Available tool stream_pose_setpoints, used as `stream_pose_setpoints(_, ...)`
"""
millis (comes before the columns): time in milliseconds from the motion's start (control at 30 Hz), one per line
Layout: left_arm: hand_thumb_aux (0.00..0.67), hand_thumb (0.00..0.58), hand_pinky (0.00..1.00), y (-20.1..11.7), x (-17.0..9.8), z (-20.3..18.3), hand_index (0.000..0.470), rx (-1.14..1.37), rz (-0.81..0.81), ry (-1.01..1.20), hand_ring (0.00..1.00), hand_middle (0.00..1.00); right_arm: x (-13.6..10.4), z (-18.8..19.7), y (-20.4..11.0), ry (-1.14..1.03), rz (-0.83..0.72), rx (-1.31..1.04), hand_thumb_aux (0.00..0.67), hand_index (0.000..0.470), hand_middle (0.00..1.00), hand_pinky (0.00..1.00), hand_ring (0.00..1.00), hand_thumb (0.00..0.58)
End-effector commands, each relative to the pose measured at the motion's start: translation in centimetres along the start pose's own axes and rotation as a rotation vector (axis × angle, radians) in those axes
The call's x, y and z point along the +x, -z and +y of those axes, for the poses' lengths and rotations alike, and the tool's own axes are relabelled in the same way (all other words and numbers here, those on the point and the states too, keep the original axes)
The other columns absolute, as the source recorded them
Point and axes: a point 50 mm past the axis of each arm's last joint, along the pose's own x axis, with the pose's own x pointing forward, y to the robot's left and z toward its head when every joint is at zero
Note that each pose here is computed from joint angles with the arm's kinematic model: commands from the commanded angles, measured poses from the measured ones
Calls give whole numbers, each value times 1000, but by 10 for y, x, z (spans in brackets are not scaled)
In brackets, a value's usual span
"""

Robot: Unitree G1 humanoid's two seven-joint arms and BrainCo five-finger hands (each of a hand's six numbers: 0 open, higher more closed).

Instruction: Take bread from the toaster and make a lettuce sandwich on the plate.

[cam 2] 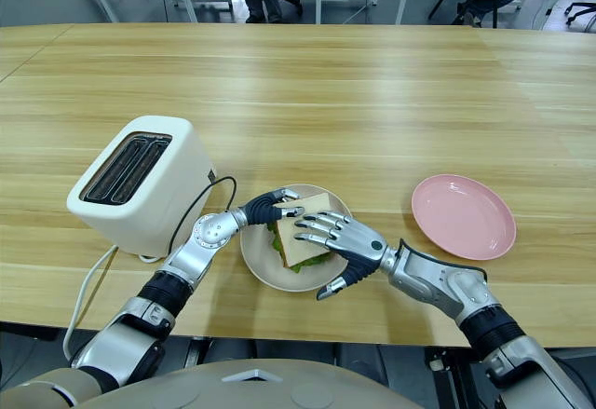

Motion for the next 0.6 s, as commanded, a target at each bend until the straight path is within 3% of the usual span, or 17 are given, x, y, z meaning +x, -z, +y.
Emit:
stream_pose_setpoints(33,670,580,1000,9,1,-9,460,71,44,24,1000,1000,-13,45,4,-402,54,107,0,0,0,0,0,0)
stream_pose_setpoints(233,670,580,1000,-7,7,3,460,384,-14,-113,1000,1000,-14,61,6,-649,67,153,0,0,0,0,0,0)
stream_pose_setpoints(267,449,517,1000,-15,7,7,308,476,-42,-158,1000,1000,-12,63,6,-669,71,166,0,0,0,0,0,0)
stream_pose_setpoints(300,0,0,894,-22,8,11,0,546,-67,-205,894,894,-11,65,6,-684,67,170,0,0,0,0,0,0)
stream_pose_setpoints(333,0,0,894,-30,8,16,0,613,-93,-256,894,894,-10,66,6,-695,67,176,0,0,0,0,0,0)
stream_pose_setpoints(367,0,0,510,-39,7,21,0,683,-124,-306,510,510,-8,68,6,-703,67,182,0,0,0,0,0,0)
stream_pose_setpoints(400,0,0,0,-48,5,26,0,740,-148,-352,0,0,-6,68,6,-709,65,187,0,0,0,0,0,0)
stream_pose_setpoints(600,0,0,0,-80,-10,39,0,929,-227,-522,0,0,9,74,8,-695,72,218,0,0,0,0,0,0)
